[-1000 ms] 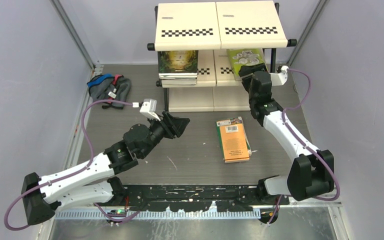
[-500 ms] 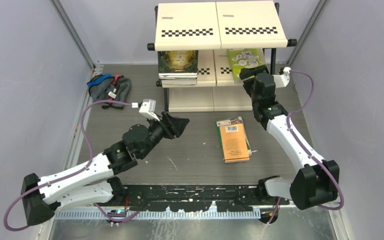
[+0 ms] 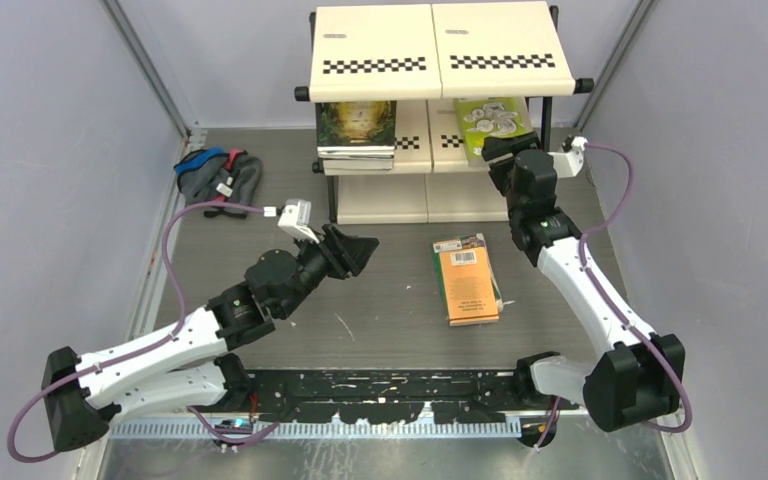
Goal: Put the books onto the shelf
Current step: Place the book on the shelf.
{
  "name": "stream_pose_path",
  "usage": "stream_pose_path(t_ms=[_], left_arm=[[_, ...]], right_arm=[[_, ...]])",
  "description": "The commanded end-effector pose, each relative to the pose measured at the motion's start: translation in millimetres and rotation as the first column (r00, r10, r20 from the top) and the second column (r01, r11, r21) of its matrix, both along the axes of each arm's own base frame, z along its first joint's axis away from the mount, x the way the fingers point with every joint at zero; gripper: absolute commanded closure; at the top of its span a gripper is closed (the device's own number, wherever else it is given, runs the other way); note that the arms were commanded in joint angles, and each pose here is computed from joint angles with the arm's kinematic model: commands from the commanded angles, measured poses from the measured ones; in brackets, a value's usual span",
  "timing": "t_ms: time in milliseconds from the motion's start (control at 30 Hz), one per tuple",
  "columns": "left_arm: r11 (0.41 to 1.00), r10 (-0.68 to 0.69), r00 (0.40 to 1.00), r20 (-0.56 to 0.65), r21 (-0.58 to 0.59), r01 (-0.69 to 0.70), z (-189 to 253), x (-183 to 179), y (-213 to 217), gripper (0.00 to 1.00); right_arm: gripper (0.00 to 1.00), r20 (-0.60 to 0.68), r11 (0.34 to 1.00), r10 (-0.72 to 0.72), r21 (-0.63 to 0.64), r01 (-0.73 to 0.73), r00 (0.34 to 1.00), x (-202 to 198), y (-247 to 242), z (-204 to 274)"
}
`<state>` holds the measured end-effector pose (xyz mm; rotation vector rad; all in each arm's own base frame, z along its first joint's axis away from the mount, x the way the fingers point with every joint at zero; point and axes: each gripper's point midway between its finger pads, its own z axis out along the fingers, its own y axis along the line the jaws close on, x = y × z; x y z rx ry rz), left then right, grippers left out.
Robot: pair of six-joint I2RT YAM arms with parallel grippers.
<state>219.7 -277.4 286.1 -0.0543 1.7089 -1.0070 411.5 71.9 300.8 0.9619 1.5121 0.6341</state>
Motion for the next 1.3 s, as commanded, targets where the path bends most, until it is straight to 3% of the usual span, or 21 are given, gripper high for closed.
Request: stream_pose_path(t_ms=[0, 1267], left_arm=[[0.999, 0.009, 1.0, 0.023, -0.039, -0.008, 13, -1, 5, 0.47], [0.999, 0.039, 0.999, 0.037, -0.004, -0.039, 8, 6, 6, 0.46]], right_arm=[[0.34, 0.036, 1.0, 0.015, 0.022, -0.016, 0.999, 3, 5, 13], [0.35, 0.05, 0.998, 0.055, 0.031, -0.057, 0.997, 34, 20, 19]])
